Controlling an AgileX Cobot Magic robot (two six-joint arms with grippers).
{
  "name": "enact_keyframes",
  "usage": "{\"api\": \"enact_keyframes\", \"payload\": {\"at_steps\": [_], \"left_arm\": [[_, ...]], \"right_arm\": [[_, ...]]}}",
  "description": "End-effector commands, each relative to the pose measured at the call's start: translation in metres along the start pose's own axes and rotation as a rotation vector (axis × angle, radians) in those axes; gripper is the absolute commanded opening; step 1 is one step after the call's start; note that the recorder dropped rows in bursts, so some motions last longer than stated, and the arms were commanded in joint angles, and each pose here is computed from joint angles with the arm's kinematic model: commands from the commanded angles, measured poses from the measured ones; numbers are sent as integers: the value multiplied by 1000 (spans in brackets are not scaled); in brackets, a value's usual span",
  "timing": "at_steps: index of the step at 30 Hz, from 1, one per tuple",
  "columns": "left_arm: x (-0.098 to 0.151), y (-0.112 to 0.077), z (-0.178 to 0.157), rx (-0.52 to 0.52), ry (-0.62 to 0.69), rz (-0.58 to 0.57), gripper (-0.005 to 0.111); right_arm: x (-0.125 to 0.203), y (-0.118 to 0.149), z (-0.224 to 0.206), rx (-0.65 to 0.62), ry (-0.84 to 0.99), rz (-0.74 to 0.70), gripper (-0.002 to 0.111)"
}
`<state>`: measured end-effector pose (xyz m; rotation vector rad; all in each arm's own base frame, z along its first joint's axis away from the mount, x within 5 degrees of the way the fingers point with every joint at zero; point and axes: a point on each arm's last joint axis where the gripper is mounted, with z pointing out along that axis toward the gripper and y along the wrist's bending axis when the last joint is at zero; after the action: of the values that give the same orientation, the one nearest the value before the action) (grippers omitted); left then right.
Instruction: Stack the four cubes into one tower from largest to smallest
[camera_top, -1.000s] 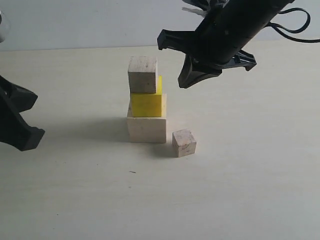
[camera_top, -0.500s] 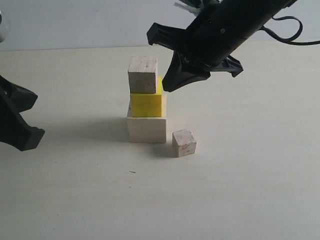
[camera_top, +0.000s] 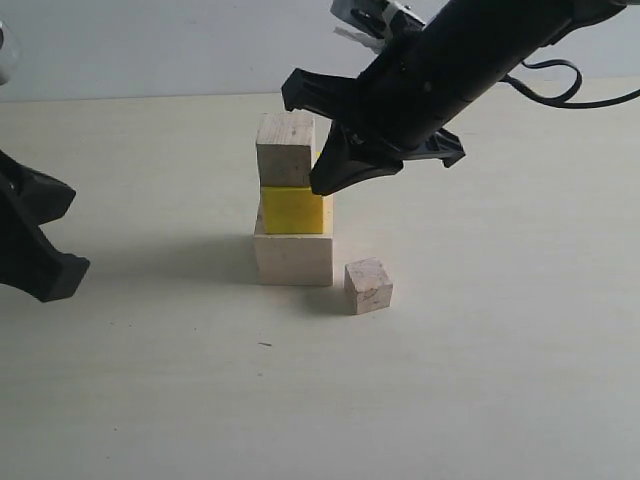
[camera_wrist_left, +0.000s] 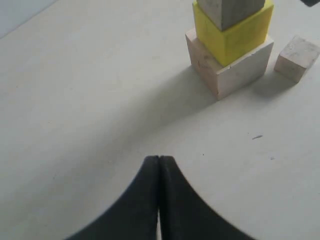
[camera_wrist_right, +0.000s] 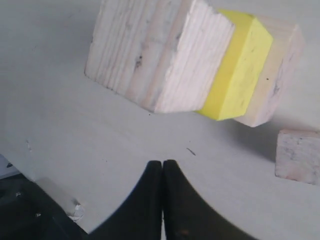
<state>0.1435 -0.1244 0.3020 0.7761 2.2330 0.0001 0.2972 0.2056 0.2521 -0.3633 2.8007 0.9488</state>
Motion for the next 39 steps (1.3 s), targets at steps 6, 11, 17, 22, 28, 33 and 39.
{"api": "enact_keyframes", "payload": {"at_steps": [6,11,17,22,28,33,39], "left_arm": [[0,0,-1,5,-13,5,0],[0,0,-1,5,-13,5,0],[0,0,-1,5,-15,5,0],[0,0,-1,6,-16,5,0],[0,-1,0,7,-17,6,0],[0,-1,0,7,-17,6,0],[0,-1,0,7,-17,8,0]], "right_arm": [[-4,-2,9,-25,-16,-20,0],[-5,-4,12,-20,-25,-20,0],[-7,-8,19,-13,-20,-11,0],[-9,-9,19,-6,-45,-18,0],[-11,-10,19,-3,-59,-18,0],[-11,-10,19,-2,-63,-18,0],[-11,-10,19,3,-60,-24,0]]}}
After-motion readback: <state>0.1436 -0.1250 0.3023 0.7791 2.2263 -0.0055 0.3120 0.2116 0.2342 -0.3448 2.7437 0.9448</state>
